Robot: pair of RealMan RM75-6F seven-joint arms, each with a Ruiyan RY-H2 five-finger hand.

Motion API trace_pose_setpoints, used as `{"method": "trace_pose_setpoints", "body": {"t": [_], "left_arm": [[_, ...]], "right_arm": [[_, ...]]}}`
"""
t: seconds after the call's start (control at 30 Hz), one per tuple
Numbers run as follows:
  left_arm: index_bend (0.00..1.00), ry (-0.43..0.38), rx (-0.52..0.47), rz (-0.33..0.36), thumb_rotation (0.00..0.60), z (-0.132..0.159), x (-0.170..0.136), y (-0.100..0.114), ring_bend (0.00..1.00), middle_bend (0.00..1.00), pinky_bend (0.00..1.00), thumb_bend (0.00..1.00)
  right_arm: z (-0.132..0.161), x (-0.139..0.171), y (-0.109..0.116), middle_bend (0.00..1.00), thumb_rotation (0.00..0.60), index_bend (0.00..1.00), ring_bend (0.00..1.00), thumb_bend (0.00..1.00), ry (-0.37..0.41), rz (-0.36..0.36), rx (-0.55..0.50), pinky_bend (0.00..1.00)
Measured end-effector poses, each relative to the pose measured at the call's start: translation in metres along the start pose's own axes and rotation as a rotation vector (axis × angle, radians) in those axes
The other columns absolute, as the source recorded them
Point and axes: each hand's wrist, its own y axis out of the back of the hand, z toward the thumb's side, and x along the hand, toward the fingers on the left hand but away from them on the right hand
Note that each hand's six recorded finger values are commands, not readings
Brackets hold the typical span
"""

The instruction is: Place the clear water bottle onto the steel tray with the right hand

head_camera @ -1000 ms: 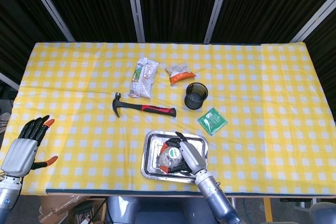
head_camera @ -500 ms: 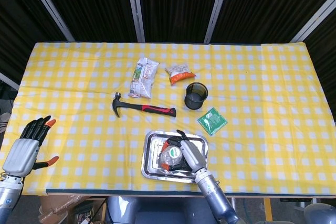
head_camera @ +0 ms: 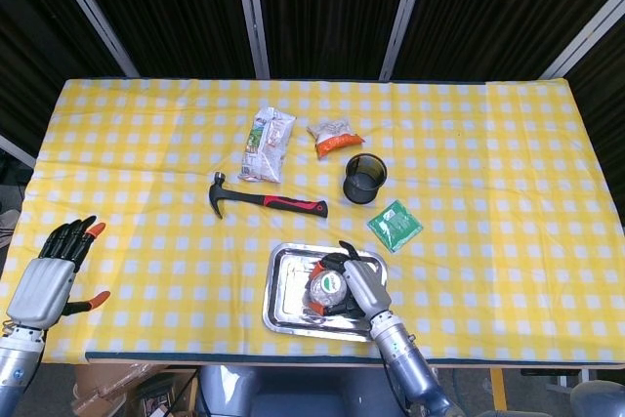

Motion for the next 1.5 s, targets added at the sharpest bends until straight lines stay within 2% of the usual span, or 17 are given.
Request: {"method": "trace_pose_setpoints", "body": {"t": [0.2, 0.4, 0.6, 0.77, 0.9, 1.1, 1.33, 1.4, 1.5], "left_arm": [[0.06, 0.001, 0.004, -0.001, 0.600, 0.001, 0.000, -0.001, 0.00, 0.00, 0.00, 0.15], [0.06, -0.001, 0.006, -0.004, 0.600, 0.001, 0.000, -0.002, 0.00, 0.00, 0.00, 0.15], [0.06, -0.002, 0.007, -0.006, 0.600, 0.001, 0.000, -0.002, 0.00, 0.00, 0.00, 0.15], [0.06, -0.005, 0.007, -0.009, 0.600, 0.002, 0.000, -0.003, 0.00, 0.00, 0.00, 0.15], [0.06, -0.002, 0.006, -0.009, 0.600, 0.001, 0.000, -0.003, 0.00, 0.00, 0.00, 0.15], [0.06, -0.007, 0.009, -0.009, 0.600, 0.004, -0.001, -0.003, 0.00, 0.00, 0.00, 0.15], [0.06, -0.003, 0.016, -0.010, 0.600, 0.005, -0.003, -0.004, 0.00, 0.00, 0.00, 0.15], [0.06, 0.001, 0.016, -0.008, 0.600, 0.004, -0.003, -0.004, 0.00, 0.00, 0.00, 0.15], [0.06, 0.011, 0.016, 0.000, 0.600, 0.001, -0.003, -0.001, 0.00, 0.00, 0.00, 0.15]], "right_arm": [[-0.003, 0.003, -0.003, 0.37, 0.600, 0.42, 0.15, 0.15, -0.013, 0.061, -0.008, 0.00], [-0.003, 0.005, -0.006, 0.25, 0.600, 0.23, 0.08, 0.12, -0.015, 0.114, -0.012, 0.00], [-0.002, 0.008, 0.000, 0.18, 0.600, 0.15, 0.03, 0.11, -0.017, 0.125, -0.005, 0.00], [-0.003, 0.017, 0.019, 0.14, 0.600, 0.12, 0.01, 0.10, -0.028, 0.123, 0.020, 0.00], [-0.010, 0.033, 0.046, 0.14, 0.600, 0.12, 0.01, 0.10, -0.051, 0.114, 0.077, 0.00], [-0.029, 0.077, 0.103, 0.12, 0.600, 0.12, 0.01, 0.10, -0.139, 0.105, 0.197, 0.00], [-0.054, 0.155, 0.181, 0.12, 0.600, 0.12, 0.01, 0.10, -0.316, 0.118, 0.392, 0.00], [-0.060, 0.175, 0.199, 0.12, 0.600, 0.16, 0.01, 0.11, -0.370, 0.100, 0.437, 0.00], [-0.065, 0.193, 0.228, 0.13, 0.600, 0.22, 0.01, 0.11, -0.411, 0.012, 0.521, 0.00]]}}
